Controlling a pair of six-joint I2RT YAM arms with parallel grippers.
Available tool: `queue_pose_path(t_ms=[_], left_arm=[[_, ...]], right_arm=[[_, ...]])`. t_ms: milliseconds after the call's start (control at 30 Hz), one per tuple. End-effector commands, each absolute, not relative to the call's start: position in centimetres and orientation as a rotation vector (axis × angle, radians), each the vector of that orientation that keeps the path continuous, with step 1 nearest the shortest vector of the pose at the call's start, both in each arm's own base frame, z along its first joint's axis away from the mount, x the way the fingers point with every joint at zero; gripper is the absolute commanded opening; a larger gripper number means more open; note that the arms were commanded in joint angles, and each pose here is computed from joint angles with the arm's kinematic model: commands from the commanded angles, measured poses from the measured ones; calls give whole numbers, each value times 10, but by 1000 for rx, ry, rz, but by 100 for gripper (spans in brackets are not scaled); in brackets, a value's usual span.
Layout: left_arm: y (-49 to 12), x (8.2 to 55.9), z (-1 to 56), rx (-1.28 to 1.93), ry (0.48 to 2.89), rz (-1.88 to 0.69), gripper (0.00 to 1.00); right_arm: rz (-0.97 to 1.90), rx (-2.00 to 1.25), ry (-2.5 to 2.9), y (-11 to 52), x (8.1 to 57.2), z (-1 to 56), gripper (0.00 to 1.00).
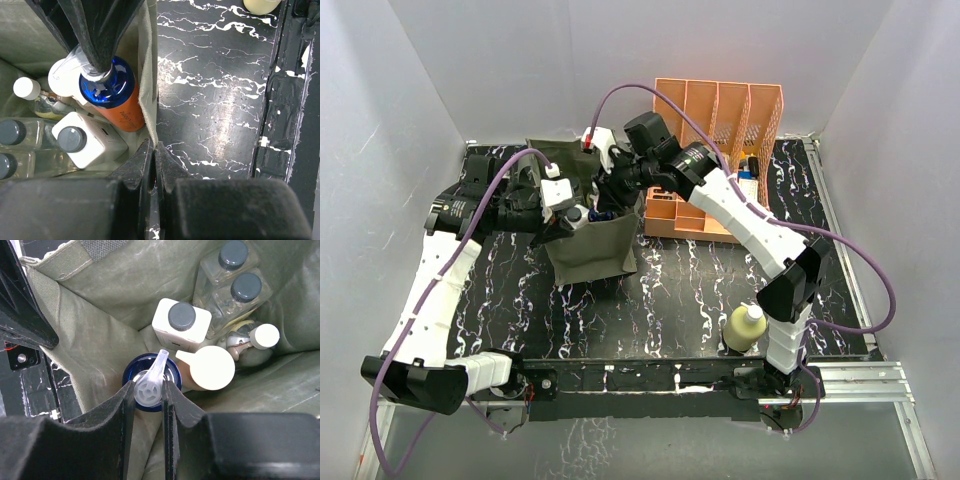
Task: Place the personal care products into the canvas bag
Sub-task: Place the care product in the canvas bag.
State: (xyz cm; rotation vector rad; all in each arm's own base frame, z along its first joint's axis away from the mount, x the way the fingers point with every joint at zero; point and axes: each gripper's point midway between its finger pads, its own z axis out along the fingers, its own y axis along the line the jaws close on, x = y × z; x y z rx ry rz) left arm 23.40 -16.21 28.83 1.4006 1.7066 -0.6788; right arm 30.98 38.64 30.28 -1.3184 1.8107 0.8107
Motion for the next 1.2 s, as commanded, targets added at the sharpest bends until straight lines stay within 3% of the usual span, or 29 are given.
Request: queue_pose_path(t_ms=[0, 1167], left_arm=[[-176, 217, 308, 1430, 1563, -764, 0], [-186, 208, 322, 1373, 1511, -856, 0]], right_arm=[[843, -1311, 1672, 396, 310, 335, 8], [678, -1495, 1738, 404, 325, 272, 8]])
